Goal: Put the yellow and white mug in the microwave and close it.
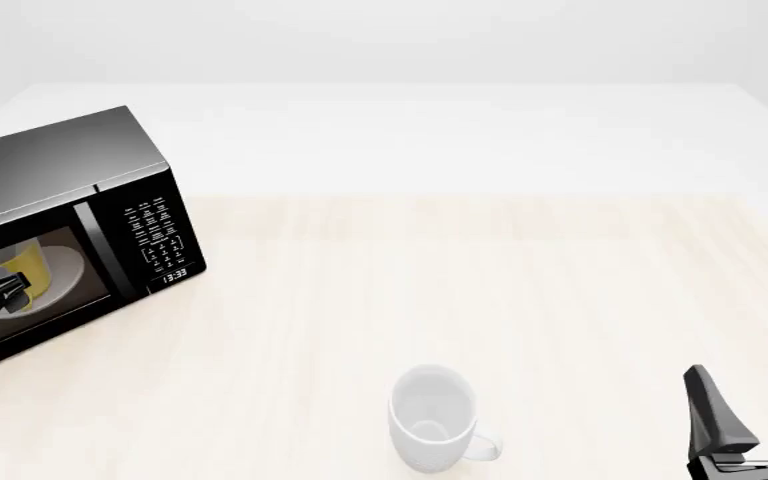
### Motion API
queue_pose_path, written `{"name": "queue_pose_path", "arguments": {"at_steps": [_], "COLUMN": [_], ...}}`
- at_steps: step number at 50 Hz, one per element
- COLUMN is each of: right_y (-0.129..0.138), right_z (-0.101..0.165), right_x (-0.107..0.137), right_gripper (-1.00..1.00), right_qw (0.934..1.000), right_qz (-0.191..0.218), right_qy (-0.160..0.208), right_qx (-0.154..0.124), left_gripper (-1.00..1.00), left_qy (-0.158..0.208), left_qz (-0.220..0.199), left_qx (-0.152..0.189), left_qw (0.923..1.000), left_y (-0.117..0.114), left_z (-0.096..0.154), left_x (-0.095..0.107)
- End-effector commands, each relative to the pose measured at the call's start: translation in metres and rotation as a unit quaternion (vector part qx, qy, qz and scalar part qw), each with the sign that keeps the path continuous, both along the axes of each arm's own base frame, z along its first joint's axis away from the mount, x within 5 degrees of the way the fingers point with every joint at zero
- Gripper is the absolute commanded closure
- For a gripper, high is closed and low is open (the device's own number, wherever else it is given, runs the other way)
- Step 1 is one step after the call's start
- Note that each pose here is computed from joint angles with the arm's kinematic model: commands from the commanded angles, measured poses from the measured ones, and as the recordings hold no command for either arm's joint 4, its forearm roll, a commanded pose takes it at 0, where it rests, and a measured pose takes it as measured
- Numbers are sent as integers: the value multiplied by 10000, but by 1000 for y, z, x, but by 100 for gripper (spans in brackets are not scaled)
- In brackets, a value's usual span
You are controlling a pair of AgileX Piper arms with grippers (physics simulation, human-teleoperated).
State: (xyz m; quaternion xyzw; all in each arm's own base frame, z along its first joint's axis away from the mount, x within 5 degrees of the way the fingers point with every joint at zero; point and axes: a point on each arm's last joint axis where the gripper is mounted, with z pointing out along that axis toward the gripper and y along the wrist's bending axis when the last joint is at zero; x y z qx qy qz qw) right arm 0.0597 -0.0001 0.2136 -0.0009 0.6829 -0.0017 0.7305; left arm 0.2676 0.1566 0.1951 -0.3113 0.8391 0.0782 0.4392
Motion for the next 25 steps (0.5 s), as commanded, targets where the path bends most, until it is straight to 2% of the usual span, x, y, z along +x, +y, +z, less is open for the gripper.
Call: {"name": "queue_pose_path", "arguments": {"at_steps": [1, 13, 14, 25], "right_y": [0, 0, 0, 0], "right_z": [0, 0, 0, 0], "right_x": [0, 0, 0, 0], "right_gripper": [-100, -100, -100, -100], "right_qw": [10000, 10000, 10000, 10000], "right_qz": [0, 0, 0, 0], "right_qy": [0, 0, 0, 1], "right_qx": [0, 0, 0, -1], "left_gripper": [-100, -100, -100, -100], "left_qy": [33, 33, -466, -976], "left_qz": [-75, -75, -145, -295], "left_qx": [121, 121, 274, 598], "left_qw": [9999, 9999, 9984, 9930], "left_y": [6, 6, -42, -61], "left_z": [-1, -1, 42, 77], "left_x": [7, 7, -60, -84]}}
